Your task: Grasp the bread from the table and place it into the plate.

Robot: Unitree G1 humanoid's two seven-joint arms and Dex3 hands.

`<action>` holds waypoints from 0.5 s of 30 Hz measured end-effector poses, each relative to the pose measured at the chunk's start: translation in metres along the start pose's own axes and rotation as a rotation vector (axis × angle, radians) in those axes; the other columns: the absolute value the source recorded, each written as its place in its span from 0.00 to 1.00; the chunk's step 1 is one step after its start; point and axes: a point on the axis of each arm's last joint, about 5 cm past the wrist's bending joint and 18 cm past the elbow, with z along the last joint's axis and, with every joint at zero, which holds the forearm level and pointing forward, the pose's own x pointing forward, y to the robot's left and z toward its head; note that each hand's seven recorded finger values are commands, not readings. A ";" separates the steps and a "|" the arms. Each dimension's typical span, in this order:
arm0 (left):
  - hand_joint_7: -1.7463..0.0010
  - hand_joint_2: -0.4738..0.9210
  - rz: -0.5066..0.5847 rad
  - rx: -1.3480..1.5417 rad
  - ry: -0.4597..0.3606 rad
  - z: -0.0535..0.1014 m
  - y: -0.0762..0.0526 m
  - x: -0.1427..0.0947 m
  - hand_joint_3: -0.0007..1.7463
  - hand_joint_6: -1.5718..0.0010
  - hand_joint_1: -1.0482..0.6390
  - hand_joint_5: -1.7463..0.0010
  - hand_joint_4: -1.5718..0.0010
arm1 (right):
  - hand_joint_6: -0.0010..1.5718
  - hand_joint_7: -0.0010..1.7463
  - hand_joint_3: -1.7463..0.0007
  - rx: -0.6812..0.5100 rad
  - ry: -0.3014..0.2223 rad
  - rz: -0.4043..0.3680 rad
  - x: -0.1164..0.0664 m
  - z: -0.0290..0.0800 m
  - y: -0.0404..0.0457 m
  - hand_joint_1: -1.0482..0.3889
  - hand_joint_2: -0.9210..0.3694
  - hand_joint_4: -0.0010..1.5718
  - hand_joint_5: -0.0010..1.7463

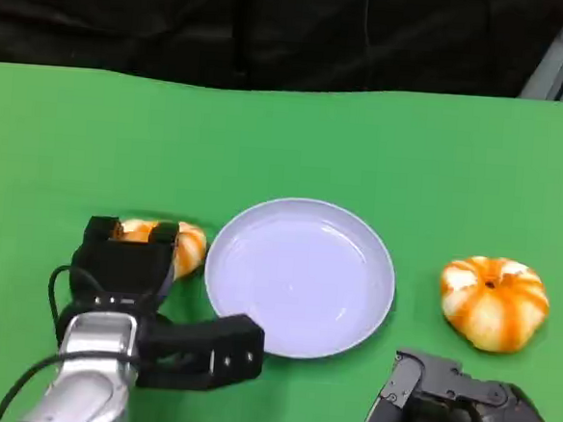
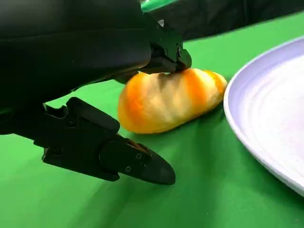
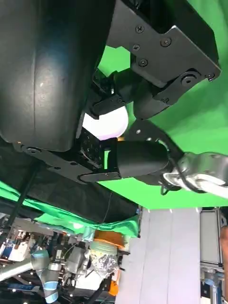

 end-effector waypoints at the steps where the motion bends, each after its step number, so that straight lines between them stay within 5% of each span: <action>1: 1.00 0.99 -0.011 -0.008 0.002 0.000 0.001 0.002 0.00 0.80 0.33 0.72 0.89 | 0.48 0.84 0.10 0.001 0.002 -0.001 -0.001 0.000 0.0001 0.78 0.52 0.55 0.96; 8: 0.99 0.98 -0.025 -0.043 -0.009 -0.002 -0.002 0.007 0.00 0.78 0.36 0.75 0.85 | 0.48 0.83 0.11 -0.009 0.016 -0.007 -0.003 0.000 0.0003 0.77 0.51 0.55 0.96; 11: 0.95 0.97 -0.012 -0.047 -0.025 -0.003 -0.004 0.009 0.00 0.45 0.41 0.65 0.54 | 0.48 0.83 0.11 -0.007 0.018 -0.007 -0.004 0.000 0.0004 0.77 0.51 0.55 0.96; 13: 0.96 0.95 0.019 -0.075 -0.054 -0.007 -0.005 0.010 0.00 0.26 0.41 0.20 0.46 | 0.48 0.83 0.11 -0.005 0.018 -0.007 -0.004 0.000 0.0006 0.77 0.51 0.56 0.96; 15: 0.97 0.94 0.069 -0.081 -0.079 -0.013 -0.004 0.011 0.00 0.21 0.41 0.04 0.43 | 0.48 0.83 0.12 -0.006 0.018 -0.006 -0.004 0.000 0.0009 0.77 0.51 0.56 0.96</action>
